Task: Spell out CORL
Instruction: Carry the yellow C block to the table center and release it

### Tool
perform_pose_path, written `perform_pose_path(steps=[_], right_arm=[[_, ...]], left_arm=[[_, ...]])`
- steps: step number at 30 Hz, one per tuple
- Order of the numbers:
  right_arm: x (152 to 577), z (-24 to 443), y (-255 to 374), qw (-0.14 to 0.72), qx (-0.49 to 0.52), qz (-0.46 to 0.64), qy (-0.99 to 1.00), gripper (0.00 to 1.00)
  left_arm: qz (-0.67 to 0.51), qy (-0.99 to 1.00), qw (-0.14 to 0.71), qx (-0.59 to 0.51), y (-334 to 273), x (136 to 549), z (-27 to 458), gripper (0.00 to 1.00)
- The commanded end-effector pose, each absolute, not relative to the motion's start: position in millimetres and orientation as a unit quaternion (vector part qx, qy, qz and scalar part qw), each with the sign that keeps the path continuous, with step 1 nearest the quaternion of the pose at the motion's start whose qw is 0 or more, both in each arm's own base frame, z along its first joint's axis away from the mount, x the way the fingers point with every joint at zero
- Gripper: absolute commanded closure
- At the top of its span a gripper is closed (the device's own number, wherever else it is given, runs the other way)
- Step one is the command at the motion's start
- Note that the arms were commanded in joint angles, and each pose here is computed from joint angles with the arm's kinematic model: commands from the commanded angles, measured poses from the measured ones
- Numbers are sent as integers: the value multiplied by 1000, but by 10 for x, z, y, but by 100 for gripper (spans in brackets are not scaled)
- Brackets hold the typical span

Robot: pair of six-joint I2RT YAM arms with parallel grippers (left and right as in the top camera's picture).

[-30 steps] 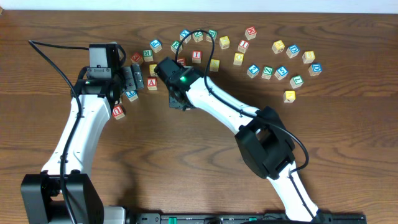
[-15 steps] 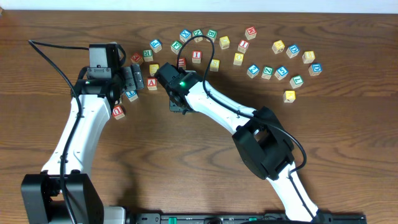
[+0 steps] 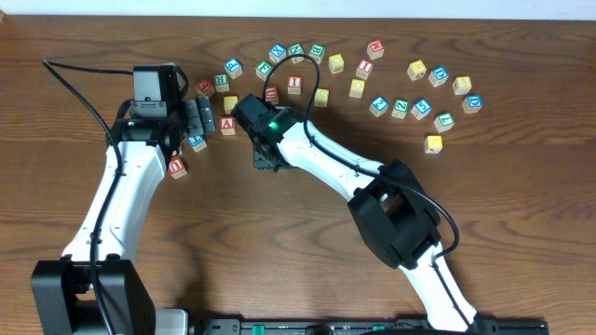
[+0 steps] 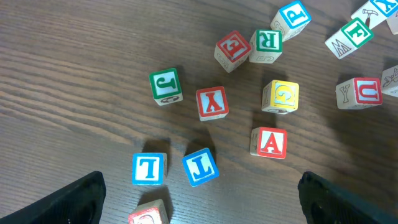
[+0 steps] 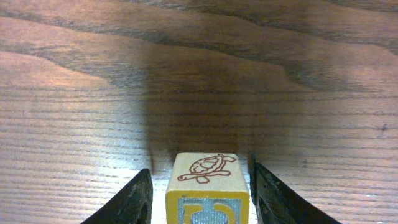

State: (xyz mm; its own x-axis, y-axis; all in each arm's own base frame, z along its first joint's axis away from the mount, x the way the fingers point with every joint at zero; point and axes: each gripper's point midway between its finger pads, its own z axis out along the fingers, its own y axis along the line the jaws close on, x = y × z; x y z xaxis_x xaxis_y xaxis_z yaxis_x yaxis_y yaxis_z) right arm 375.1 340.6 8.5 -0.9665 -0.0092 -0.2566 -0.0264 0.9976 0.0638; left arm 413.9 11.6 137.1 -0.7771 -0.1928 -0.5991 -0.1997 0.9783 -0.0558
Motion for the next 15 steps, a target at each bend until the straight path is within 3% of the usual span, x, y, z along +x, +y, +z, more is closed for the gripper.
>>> perform_pose_path(steps=[1, 15], right_arm=[[3710, 14, 3401, 120, -27, 28, 992, 55], [3758, 51, 3377, 122, -21, 31, 992, 54]], left_arm=[[-1, 940, 323, -108, 115, 4201, 1424, 2], [-1, 940, 323, -108, 116, 4201, 1424, 2]])
